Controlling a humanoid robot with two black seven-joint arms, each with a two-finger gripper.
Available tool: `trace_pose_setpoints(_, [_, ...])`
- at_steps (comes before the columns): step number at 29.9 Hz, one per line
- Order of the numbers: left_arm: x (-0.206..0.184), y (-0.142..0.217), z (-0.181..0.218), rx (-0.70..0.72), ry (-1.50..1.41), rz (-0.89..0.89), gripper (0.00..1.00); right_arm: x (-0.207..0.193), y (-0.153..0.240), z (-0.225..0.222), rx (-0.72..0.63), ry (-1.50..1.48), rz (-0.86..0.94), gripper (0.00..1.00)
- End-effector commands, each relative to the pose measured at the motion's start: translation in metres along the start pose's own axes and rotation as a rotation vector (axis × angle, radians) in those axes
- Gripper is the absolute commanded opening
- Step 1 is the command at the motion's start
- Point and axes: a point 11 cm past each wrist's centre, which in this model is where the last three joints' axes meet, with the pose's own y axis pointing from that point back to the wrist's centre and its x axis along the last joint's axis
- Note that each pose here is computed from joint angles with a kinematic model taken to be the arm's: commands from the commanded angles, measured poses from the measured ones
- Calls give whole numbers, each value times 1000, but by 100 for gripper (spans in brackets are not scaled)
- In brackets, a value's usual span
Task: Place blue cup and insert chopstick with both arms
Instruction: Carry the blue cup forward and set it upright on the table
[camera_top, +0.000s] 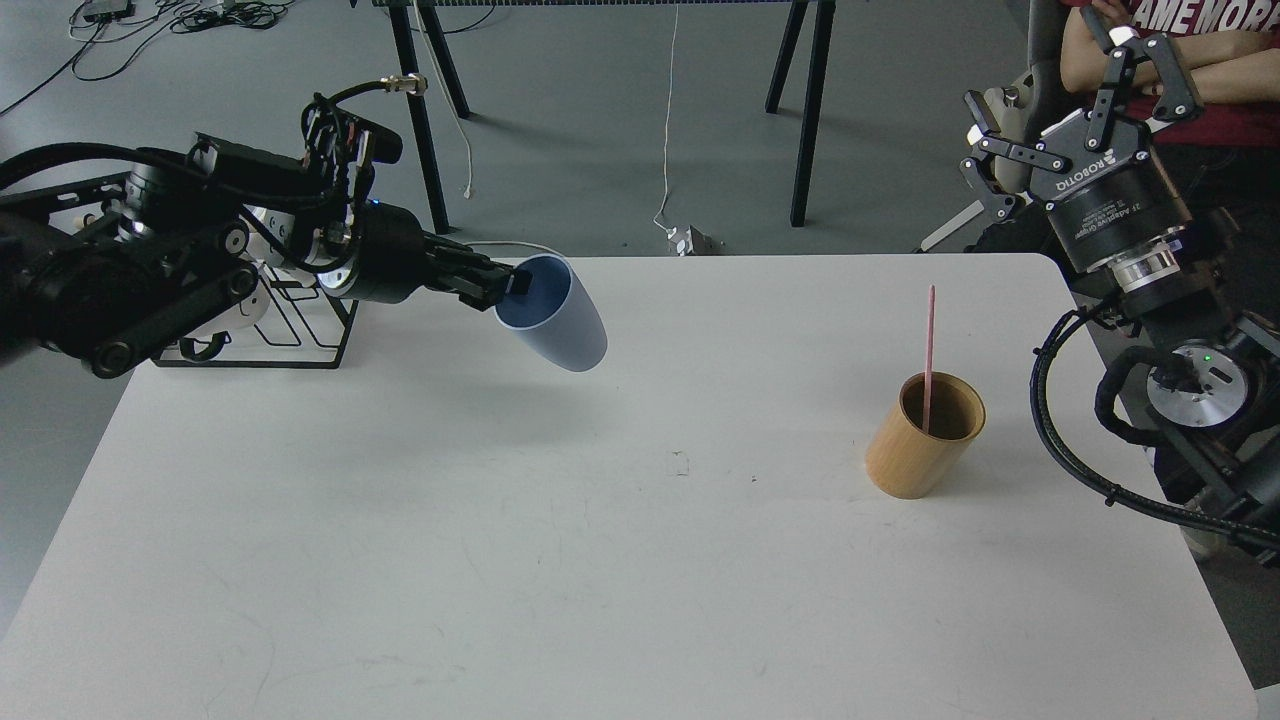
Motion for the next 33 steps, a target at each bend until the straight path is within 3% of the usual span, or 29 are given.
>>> trace_pose_setpoints(1, [-4,-35,13,1,-39,-70,0,2,1,0,0,2,5,98])
trace_pose_setpoints(7, [-14,-73,49,-56,-124,-151,0,4,2,-1,0,6,13,98])
trace_pose_setpoints(18, [-31,-109,58,-11,-188,-256,0,7,4,1,-3,6,23,98])
trace_pose_setpoints(27, [-34,-115,63,-15,-196,-268,0,8,5,1,-5,7,24,98])
trace_pose_setpoints(33, [-35,-115,62,-16,-191,-268,6,8,5,1,-6,8,25,98])
